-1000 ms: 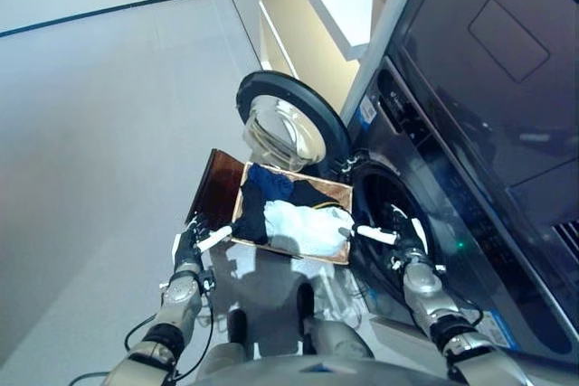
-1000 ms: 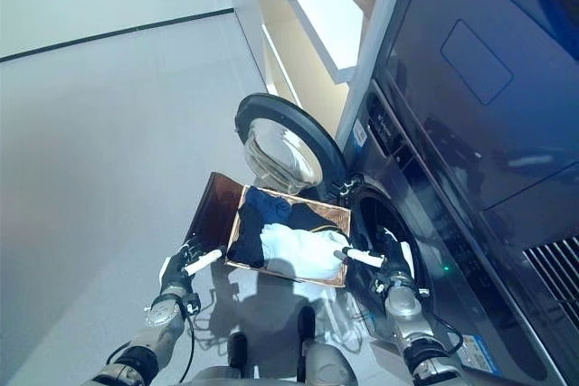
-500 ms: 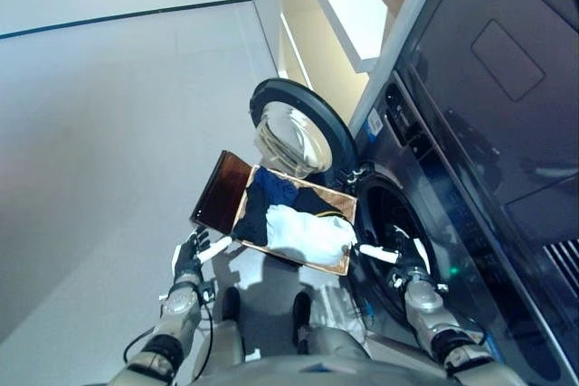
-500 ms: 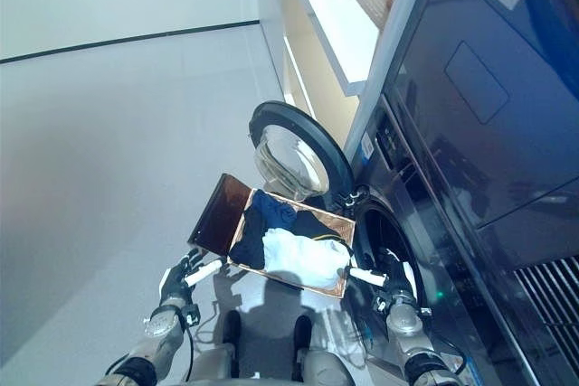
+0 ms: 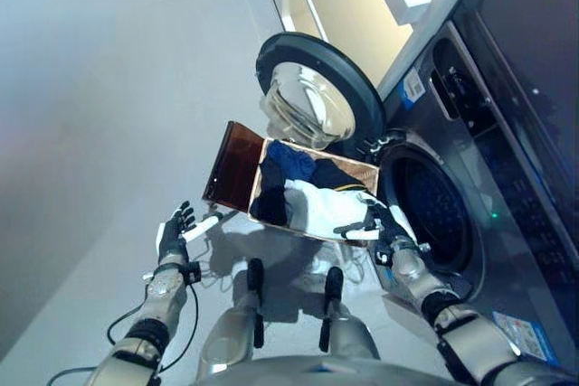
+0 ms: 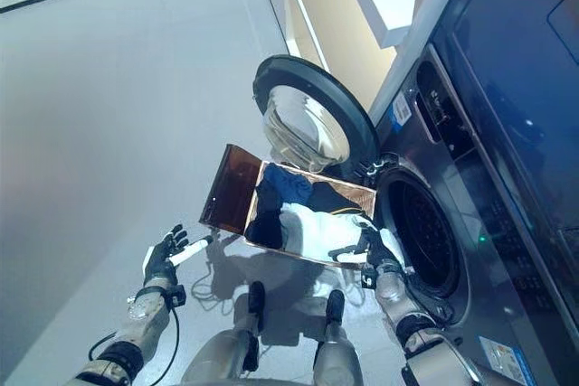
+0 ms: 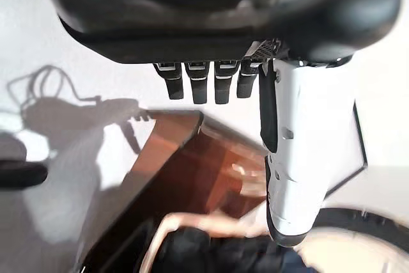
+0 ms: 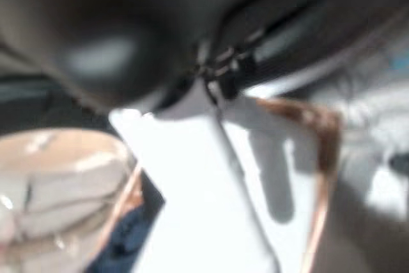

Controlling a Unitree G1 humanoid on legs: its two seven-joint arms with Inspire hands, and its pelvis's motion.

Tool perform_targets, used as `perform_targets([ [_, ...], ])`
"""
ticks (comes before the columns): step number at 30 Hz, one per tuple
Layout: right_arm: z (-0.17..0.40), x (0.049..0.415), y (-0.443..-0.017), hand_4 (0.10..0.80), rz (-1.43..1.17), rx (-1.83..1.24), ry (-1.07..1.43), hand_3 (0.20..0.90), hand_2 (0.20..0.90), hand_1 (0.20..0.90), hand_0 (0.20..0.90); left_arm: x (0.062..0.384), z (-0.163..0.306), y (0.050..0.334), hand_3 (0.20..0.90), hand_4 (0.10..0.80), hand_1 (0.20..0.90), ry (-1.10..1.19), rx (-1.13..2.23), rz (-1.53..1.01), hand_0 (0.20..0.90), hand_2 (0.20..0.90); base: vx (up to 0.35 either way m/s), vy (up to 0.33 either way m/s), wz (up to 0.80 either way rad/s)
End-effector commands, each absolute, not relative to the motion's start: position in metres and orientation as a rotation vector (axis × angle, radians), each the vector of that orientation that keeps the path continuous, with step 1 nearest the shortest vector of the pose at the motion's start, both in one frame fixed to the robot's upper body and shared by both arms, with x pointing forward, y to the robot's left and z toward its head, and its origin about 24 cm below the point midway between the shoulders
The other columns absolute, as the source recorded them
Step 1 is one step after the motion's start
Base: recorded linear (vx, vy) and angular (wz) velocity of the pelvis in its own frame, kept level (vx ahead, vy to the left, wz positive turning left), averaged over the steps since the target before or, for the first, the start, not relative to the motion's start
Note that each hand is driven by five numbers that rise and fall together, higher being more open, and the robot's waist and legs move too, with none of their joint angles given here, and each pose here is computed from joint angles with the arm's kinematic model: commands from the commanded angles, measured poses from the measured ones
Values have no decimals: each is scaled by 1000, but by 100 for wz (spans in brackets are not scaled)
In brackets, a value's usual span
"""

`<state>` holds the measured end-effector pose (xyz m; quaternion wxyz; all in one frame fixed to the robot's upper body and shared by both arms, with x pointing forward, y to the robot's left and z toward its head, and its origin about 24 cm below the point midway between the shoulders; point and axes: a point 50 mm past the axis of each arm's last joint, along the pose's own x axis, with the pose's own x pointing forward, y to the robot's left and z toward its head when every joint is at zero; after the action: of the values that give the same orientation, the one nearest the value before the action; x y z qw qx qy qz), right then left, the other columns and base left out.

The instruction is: Pick up the clothes and place them into the washing machine

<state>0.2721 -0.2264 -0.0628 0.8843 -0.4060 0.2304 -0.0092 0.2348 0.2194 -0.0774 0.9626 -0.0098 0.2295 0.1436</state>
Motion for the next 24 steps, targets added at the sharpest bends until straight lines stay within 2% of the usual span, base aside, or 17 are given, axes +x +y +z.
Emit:
perform_targets([
  [1,-23,304,-245,800,-27,-1172,299,900,900,900,900,272,-42,206,900,800,900,263,-16,256,900,900,33,-23,9],
  [6,-12,314,-252,800,-6,-1389,266,900,900,900,900,280,-37,197,900,800,900,244,-15,233,900,900,15,-3,8],
  [15,-3,322,-247,800,-3,-1485,208,900,900,900,900,283,-38,190,900,800,900,255,-17,226,900,900,4,11,2],
  [24,-2,325,-240,800,-5,-1517,162,900,900,900,900,281,-46,196,900,800,900,302,32,258,900,900,9,7,4],
])
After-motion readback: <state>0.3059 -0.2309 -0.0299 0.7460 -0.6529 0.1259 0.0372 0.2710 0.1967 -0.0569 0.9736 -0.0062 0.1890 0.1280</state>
